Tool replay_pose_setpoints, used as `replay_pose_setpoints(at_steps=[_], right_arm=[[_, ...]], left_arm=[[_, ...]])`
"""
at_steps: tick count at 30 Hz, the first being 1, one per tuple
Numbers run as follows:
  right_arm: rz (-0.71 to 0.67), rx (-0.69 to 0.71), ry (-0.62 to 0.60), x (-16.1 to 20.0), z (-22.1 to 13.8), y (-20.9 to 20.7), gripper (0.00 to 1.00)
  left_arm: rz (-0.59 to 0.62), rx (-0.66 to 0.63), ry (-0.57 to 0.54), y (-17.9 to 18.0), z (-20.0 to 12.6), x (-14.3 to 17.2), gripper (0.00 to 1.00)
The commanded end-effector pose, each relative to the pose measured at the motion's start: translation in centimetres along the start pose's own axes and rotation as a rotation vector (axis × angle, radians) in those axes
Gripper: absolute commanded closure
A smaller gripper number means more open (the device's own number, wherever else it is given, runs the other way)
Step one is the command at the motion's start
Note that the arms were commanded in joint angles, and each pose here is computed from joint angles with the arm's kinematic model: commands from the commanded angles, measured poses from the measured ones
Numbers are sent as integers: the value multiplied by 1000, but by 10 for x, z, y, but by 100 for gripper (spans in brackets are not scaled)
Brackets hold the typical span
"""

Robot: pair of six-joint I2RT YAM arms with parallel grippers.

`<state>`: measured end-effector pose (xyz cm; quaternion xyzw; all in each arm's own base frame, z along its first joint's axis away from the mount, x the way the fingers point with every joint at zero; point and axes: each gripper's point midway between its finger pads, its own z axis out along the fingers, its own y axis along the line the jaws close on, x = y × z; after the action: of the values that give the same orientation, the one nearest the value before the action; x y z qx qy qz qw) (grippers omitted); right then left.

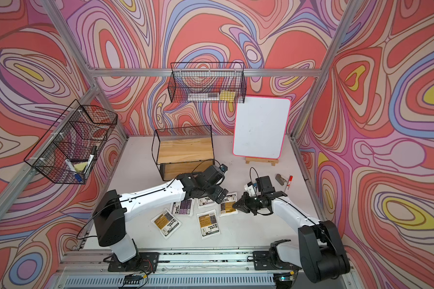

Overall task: Place the bagged coffee beans on the shelf by color
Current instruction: Pick up the bagged coffee beans at the center of the board.

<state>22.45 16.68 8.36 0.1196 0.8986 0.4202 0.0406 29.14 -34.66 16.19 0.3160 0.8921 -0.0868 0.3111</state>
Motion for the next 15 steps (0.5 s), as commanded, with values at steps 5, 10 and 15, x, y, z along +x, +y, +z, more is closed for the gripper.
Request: replay_pose_setpoints(at_steps=[5,10,15], right_arm=[[-33,-13,-53,-14,-20,30,100],[-68,-64,-101,-29,-36,63,100],[-128,-111,-155,-48,-57,104,100]], left_arm=[[-133,-77,-73,56,-51,-21,1],[-225,-120,-127,89,-78,-29,1],[-288,-147,-164,113,-99,-36,1]])
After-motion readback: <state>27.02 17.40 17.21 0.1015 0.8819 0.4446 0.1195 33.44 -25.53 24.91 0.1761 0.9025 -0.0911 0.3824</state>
